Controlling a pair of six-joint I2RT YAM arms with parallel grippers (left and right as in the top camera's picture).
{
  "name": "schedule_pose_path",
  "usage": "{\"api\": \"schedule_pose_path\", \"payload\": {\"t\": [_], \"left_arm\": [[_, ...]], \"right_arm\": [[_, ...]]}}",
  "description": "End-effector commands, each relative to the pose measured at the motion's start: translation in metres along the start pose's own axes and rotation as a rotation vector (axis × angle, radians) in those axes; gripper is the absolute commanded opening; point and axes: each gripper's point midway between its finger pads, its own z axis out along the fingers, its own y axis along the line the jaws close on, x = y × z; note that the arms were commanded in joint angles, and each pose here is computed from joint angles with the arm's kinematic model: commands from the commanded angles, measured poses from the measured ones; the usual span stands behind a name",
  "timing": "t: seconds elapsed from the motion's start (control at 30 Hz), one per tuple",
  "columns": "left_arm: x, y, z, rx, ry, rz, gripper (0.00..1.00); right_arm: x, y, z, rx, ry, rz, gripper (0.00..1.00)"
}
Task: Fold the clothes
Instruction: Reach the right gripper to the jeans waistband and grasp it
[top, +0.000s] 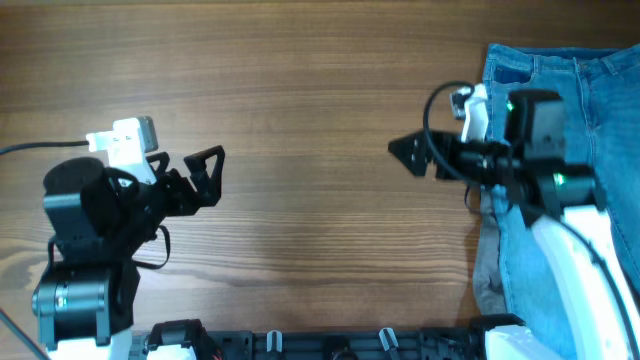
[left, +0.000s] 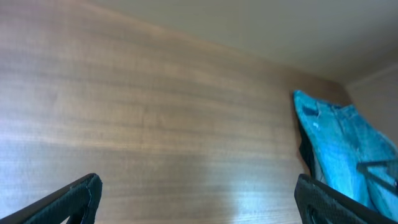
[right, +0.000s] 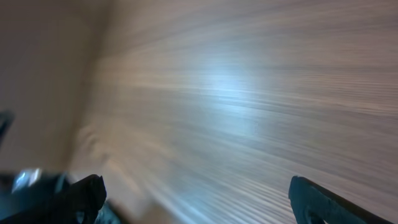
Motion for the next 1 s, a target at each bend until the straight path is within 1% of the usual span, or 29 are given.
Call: {"api": "schedule_pose_path", "payload": {"t": [0.0, 0.03, 0.07, 0.1, 0.13, 0.2, 0.27, 0.4, 0.5, 0.57, 0.6, 0.67, 0.7, 0.77, 0.8, 0.87, 0.9, 0.97], "left_arm": [[0.007, 0.007, 0.013, -0.019, 0.071, -0.025, 1.0], [0.01, 0.01, 0.018, -0.026, 0.097, -0.036, 1.0], [0.012, 0.012, 0.021, -0.03, 0.111, -0.042, 1.0], [0.014, 0.014, 0.025, -0.035, 0.127, -0.049, 1.0], [0.016, 0.016, 0.029, -0.038, 0.138, -0.054, 1.0], [0.018, 0.019, 0.035, -0.044, 0.161, -0.063, 1.0], [0.019, 0.021, 0.039, -0.048, 0.17, -0.067, 1.0], [0.017, 0.025, 0.049, -0.05, 0.176, -0.07, 1.0], [0.016, 0.027, 0.055, -0.051, 0.184, -0.073, 0.97], [0.017, 0.029, 0.059, -0.054, 0.193, -0.077, 0.97], [0.017, 0.03, 0.06, -0.054, 0.195, -0.078, 0.97], [0.017, 0.031, 0.063, -0.055, 0.196, -0.078, 0.95], [0.016, 0.031, 0.064, -0.054, 0.193, -0.077, 0.96], [0.015, 0.031, 0.065, -0.053, 0.189, -0.075, 0.95], [0.014, 0.031, 0.065, -0.052, 0.187, -0.075, 0.95], [0.014, 0.03, 0.065, -0.049, 0.188, -0.075, 0.95], [0.014, 0.03, 0.065, -0.049, 0.188, -0.075, 0.95], [0.015, 0.03, 0.065, -0.049, 0.188, -0.076, 0.95]], "right_arm": [[-0.066, -0.054, -0.021, 0.405, -0.193, 0.063, 0.95], [-0.086, -0.074, -0.03, 0.538, -0.25, 0.08, 0.92], [-0.097, -0.085, -0.034, 0.608, -0.279, 0.082, 0.88], [-0.111, -0.103, -0.035, 0.698, -0.305, 0.077, 0.86], [-0.116, -0.117, -0.031, 0.752, -0.303, 0.073, 0.83], [-0.116, -0.153, -0.012, 0.828, -0.261, 0.1, 0.8], [-0.107, -0.189, 0.006, 0.874, -0.193, 0.139, 0.8], [-0.093, -0.247, 0.022, 0.91, -0.096, 0.179, 0.8], [-0.09, -0.266, 0.028, 0.908, -0.056, 0.153, 0.79], [-0.084, -0.271, 0.036, 0.906, 0.005, 0.091, 0.79], [-0.076, -0.275, 0.041, 0.911, 0.049, 0.067, 0.76], [-0.062, -0.284, 0.046, 0.939, 0.109, 0.072, 0.66], [-0.054, -0.291, 0.048, 0.961, 0.141, 0.081, 0.63], [-0.05, -0.296, 0.049, 0.977, 0.158, 0.084, 0.62], [-0.049, -0.299, 0.046, 1.001, 0.155, 0.093, 0.56], [-0.05, -0.304, 0.037, 1.066, 0.129, 0.126, 0.54], [-0.049, -0.305, 0.035, 1.074, 0.132, 0.125, 0.57], [-0.048, -0.305, 0.035, 1.076, 0.137, 0.126, 0.56]]}}
